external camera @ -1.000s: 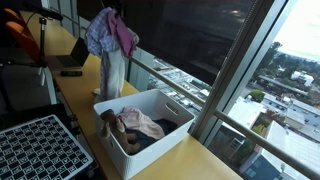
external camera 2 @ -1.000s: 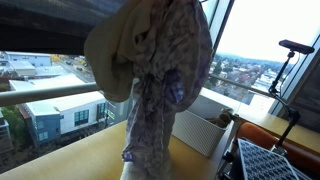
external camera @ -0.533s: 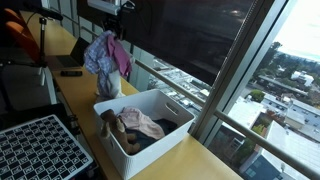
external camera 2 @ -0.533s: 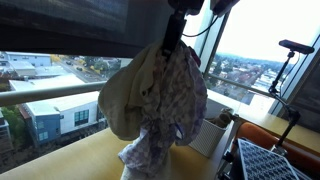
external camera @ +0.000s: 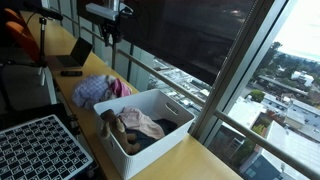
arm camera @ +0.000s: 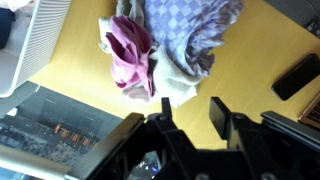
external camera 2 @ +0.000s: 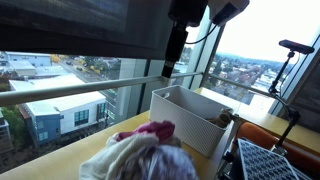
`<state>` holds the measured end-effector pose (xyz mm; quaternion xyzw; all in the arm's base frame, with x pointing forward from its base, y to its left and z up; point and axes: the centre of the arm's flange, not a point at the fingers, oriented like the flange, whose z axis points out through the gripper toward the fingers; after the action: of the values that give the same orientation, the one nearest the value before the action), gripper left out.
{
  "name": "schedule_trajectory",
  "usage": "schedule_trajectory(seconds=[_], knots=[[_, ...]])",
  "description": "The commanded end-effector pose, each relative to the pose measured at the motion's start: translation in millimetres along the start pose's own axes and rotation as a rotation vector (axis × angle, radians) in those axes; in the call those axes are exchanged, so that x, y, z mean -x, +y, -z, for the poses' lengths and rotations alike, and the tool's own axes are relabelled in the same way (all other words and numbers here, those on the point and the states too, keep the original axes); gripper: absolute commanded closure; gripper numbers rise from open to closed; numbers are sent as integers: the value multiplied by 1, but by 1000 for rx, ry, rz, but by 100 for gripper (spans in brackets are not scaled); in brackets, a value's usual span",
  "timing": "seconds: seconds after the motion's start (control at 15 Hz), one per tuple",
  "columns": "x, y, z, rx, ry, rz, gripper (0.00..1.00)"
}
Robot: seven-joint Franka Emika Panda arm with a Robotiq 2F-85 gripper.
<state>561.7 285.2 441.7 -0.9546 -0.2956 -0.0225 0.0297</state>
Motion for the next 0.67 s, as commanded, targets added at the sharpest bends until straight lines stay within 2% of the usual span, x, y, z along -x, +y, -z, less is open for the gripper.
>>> schedule_trajectory(seconds=[0.0,0.2,0.47,0.6], knots=[[13,11,6,9,15,-3,24],[28,61,11,46,25,-65,1],[58,161,6,92,33,-201,0],[84,203,-7,113,2,-275,0]])
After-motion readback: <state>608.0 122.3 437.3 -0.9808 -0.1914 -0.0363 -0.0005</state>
